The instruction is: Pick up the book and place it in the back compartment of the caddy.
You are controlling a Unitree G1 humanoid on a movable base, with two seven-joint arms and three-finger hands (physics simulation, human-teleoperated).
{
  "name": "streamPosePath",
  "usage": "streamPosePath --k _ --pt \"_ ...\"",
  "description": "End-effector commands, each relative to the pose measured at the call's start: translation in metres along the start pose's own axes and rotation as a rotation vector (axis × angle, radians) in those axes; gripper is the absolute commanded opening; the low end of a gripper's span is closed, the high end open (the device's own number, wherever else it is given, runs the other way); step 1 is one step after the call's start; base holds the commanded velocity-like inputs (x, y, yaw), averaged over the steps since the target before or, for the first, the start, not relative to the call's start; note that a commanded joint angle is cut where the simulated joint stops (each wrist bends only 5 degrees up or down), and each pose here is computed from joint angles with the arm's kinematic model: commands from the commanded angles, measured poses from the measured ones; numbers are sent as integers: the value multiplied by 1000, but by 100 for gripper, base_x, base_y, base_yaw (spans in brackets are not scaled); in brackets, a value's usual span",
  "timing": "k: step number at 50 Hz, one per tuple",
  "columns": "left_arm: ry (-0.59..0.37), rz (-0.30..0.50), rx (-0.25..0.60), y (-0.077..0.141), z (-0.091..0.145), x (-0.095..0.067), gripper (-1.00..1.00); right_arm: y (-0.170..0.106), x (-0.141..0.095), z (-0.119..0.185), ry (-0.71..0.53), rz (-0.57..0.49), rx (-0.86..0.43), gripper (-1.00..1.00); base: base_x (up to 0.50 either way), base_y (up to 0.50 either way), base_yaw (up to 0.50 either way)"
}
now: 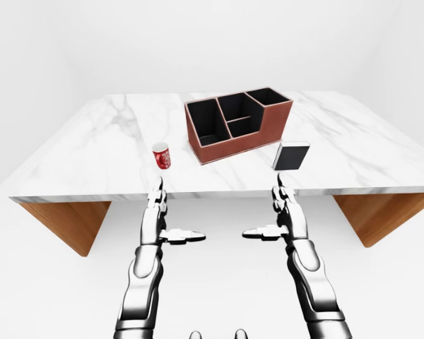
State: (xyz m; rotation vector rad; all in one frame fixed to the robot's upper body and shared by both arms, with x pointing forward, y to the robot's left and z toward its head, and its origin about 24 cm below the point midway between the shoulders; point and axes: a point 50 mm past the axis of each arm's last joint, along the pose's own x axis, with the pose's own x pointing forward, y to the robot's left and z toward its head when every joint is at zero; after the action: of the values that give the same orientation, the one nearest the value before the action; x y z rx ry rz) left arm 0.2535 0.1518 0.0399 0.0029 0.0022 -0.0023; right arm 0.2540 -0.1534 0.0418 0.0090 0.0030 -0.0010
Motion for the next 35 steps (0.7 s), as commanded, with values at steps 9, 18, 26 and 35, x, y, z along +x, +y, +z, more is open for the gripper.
streamPosePath --k 9,18,26,35 --pt "-2 -5 14 8 9 -4 100 -6 -4 11 -3 -8 16 100 0 0 0" --pt "-73 -14 20 10 30 -10 100 -5 -13 38 -117 4 14 100 0 0 0" --pt "-137 -22 28 10 45 -15 100 -6 -17 49 -165 9 0 100 0 0 0" --pt "-179 -21 31 12 54 -18 100 -9 -20 61 -216 18 -7 100 0 0 0"
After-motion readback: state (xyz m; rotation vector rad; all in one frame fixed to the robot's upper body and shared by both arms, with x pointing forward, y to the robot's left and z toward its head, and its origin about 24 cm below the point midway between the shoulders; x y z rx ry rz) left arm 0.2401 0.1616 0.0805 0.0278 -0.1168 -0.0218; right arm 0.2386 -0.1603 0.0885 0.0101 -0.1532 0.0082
